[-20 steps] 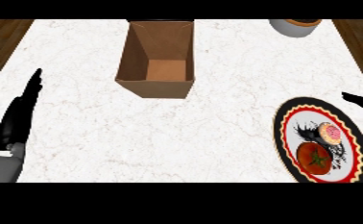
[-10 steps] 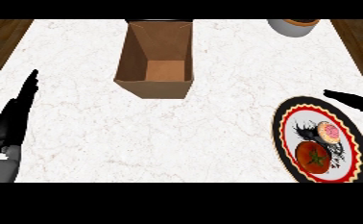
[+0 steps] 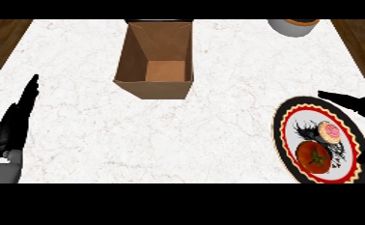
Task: Pick the cupcake from the plate and place it in the cardboard box
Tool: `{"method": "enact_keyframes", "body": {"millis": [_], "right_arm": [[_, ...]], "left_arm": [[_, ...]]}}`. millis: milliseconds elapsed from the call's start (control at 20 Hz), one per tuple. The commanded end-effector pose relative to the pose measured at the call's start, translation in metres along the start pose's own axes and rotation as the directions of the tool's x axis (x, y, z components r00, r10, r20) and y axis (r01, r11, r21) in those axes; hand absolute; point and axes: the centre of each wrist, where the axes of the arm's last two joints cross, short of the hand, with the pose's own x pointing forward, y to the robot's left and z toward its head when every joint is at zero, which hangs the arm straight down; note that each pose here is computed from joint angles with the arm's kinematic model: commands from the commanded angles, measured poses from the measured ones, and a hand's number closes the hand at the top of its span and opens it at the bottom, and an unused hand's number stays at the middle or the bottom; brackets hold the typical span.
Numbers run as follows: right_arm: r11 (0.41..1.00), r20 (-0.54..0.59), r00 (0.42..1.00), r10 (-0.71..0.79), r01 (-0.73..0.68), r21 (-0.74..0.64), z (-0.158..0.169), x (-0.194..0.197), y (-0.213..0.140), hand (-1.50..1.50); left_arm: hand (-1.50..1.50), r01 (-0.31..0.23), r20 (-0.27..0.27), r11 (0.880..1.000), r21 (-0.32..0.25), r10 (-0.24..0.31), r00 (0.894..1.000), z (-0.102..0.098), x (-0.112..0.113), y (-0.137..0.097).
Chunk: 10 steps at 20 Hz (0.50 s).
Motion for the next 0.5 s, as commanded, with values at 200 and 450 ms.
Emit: {"method": "enact_keyframes", "body": {"millis": [200,450], "right_arm": [[1.0,0.121,0.993,-0.014,0.011,0.018,0.009,0.019,0.003,-1.5],[0.999,0.074,0.997,0.008,-0.012,0.052,0.008,0.038,0.016,-1.5]], "left_arm": [[0.0,0.005,0.005,1.0,0.008,-0.005,1.0,0.002,0.016,0.0],[0.0,0.0,-0.01,1.0,0.02,0.001,1.0,-0.001,0.001,0.016]]}}
